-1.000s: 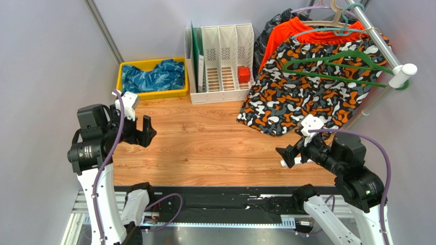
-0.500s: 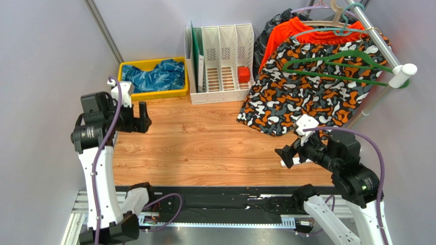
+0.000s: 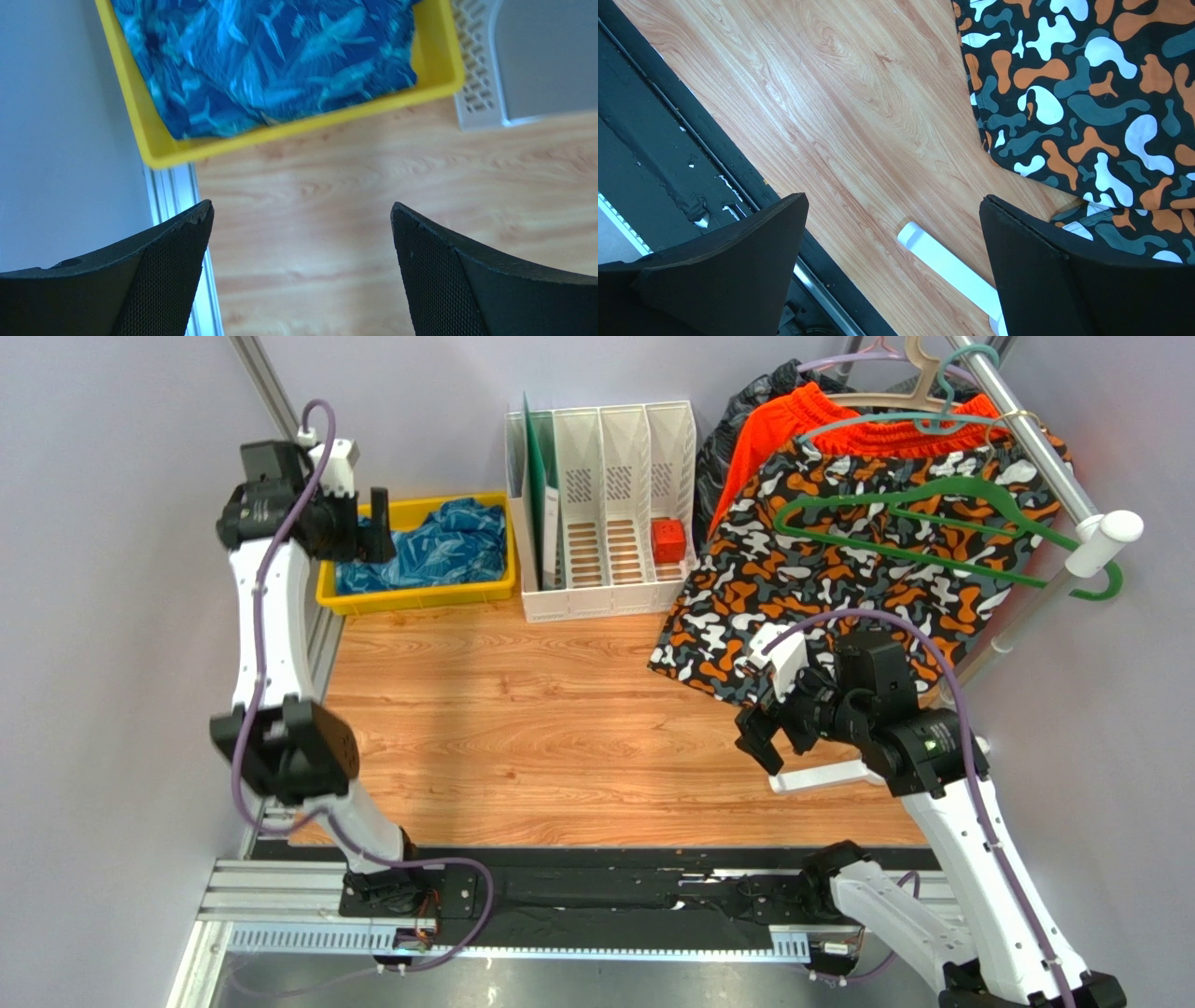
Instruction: Place the shorts on the hanger
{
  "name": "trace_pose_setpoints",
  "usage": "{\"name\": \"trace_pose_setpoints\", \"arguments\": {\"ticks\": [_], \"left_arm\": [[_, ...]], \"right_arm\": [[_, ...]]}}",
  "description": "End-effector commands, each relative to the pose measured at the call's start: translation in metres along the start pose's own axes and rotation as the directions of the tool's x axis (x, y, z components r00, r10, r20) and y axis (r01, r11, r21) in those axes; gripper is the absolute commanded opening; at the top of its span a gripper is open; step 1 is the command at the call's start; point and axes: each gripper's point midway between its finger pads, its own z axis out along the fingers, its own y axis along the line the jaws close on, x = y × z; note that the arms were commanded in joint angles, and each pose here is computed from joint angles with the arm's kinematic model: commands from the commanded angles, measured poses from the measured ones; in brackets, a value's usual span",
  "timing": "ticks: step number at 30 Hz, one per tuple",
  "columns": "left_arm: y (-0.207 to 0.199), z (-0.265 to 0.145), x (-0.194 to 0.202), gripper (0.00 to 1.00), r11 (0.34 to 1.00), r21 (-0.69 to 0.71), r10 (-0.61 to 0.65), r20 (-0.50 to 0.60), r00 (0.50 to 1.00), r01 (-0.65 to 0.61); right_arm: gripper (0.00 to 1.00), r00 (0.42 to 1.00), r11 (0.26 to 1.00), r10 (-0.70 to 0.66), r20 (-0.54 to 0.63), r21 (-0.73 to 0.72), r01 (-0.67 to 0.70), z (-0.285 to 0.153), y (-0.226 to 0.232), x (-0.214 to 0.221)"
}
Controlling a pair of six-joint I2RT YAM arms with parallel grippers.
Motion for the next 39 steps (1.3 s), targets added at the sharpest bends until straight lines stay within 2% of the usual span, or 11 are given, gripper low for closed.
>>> {"name": "trace_pose_setpoints", "arguments": {"ticks": [1,2,5,7,11,20,23,26,30,34,39], "left_arm": [[0.011,0.071,-0.013,0.99,0.993,-0.029,0.114,-0.064,0.991,-0.116],[0.013,0.077,-0.029,0.99,0.989,-0.036,0.143,-0.031,0.989,-0.144],[0.017,0.141,-0.019,0.99,0.986,0.018,0.169,-0.064,0.984,-0.168],[0.012,0.156,-0.025,0.99,0.982,0.056,0.182,-0.033,0.983,-0.180],[0.003,0.205,-0.005,0.99,0.972,0.102,0.216,-0.050,0.975,-0.210],[-0.002,0.272,0.042,0.97,0.900,0.090,0.436,-0.163,0.885,-0.427],[-0.002,0.278,0.052,0.86,0.896,0.112,0.443,-0.178,0.878,-0.429],[-0.007,0.277,0.058,0.58,0.896,0.139,0.443,-0.189,0.876,-0.423],[-0.005,0.252,0.031,0.00,0.911,0.104,0.411,-0.146,0.900,-0.399],[-0.015,0.181,-0.033,0.00,0.927,0.075,0.367,0.006,0.930,-0.366],[-0.024,0.102,-0.087,0.00,0.933,0.008,0.354,0.146,0.924,-0.359]], "right_arm": [[1.00,0.998,0.999,-0.052,0.046,-0.004,0.052,0.004,-0.008,-0.021],[1.00,0.998,0.999,-0.042,0.040,-0.004,0.042,0.007,-0.010,-0.021],[1.00,0.999,0.999,-0.034,0.031,-0.010,0.034,0.013,-0.012,-0.022],[1.00,0.999,0.999,-0.030,0.023,-0.016,0.031,0.015,-0.013,-0.021],[1.00,1.000,0.999,-0.024,0.011,-0.028,0.024,0.021,-0.013,-0.020],[1.00,1.000,0.999,-0.015,-0.005,-0.038,0.014,0.027,-0.015,-0.021],[1.00,1.000,0.999,-0.013,-0.001,-0.034,0.013,0.026,-0.016,-0.022],[1.00,1.000,1.000,-0.011,0.006,-0.025,0.011,0.024,-0.018,-0.025],[1.00,1.000,1.000,-0.013,0.014,-0.017,0.013,0.019,-0.017,-0.027],[1.00,0.999,1.000,-0.023,0.036,-0.011,0.023,0.014,-0.016,-0.032],[1.00,0.998,0.999,-0.032,0.061,-0.009,0.032,0.008,-0.015,-0.039]]}}
